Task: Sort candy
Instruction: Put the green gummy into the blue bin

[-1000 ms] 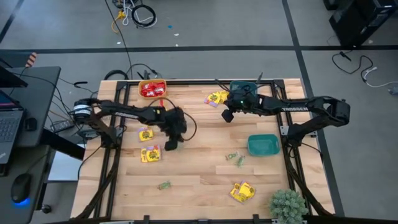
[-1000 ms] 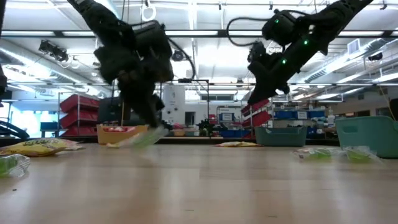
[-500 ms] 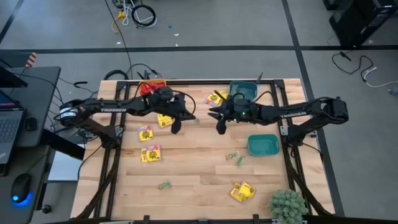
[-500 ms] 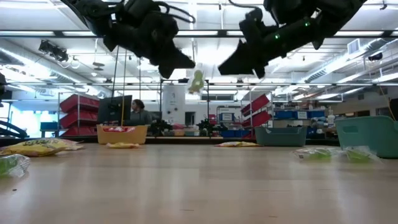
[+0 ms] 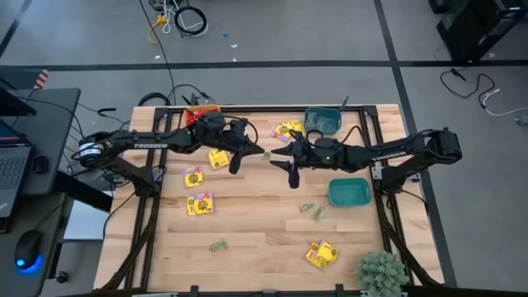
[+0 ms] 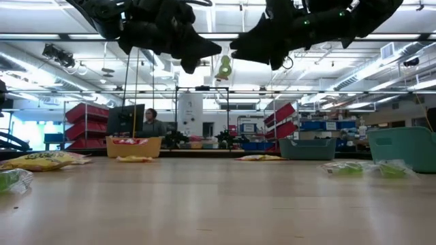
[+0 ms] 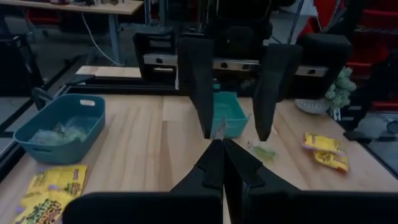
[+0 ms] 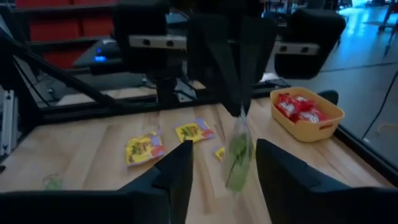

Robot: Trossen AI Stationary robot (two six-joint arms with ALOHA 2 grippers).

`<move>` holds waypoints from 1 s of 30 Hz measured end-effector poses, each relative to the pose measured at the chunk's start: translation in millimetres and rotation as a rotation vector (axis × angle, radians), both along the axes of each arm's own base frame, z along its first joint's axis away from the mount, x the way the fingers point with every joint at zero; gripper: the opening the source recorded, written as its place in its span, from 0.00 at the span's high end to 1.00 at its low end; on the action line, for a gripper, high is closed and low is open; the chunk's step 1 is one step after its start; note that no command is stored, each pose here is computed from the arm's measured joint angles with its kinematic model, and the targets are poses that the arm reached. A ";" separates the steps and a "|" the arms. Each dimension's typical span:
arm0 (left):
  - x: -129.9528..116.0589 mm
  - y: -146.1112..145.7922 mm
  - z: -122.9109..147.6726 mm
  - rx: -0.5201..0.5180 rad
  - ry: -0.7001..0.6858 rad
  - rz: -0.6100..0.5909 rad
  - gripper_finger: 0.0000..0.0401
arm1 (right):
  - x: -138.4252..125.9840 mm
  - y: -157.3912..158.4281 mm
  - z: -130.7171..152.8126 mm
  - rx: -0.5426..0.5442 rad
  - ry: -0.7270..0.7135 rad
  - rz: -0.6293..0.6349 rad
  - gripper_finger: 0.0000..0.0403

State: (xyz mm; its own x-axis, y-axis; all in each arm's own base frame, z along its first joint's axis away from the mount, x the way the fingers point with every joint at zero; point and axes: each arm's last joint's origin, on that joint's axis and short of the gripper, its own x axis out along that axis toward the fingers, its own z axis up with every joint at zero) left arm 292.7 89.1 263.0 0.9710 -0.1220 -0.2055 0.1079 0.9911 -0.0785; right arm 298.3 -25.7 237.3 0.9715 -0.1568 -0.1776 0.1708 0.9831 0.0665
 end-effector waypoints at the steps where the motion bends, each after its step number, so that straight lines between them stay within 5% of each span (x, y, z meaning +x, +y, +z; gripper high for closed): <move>1: 0.0 -0.2 0.2 -0.001 -0.002 -0.007 1.00 | 0.0 0.0 0.3 0.000 -0.003 -0.001 0.63; 10: 0.4 0.3 1.9 -0.031 -0.015 0.013 0.99 | 0.3 -1.2 2.4 -0.039 -0.018 -0.002 0.98; 20: 0.5 2.8 1.5 0.073 -0.014 0.079 0.84 | -8.6 -18.1 6.0 -0.039 0.017 -0.145 1.00; 30: -5.8 13.9 1.3 0.131 0.032 0.250 0.71 | -53.7 -67.2 10.6 0.020 0.202 -0.581 1.00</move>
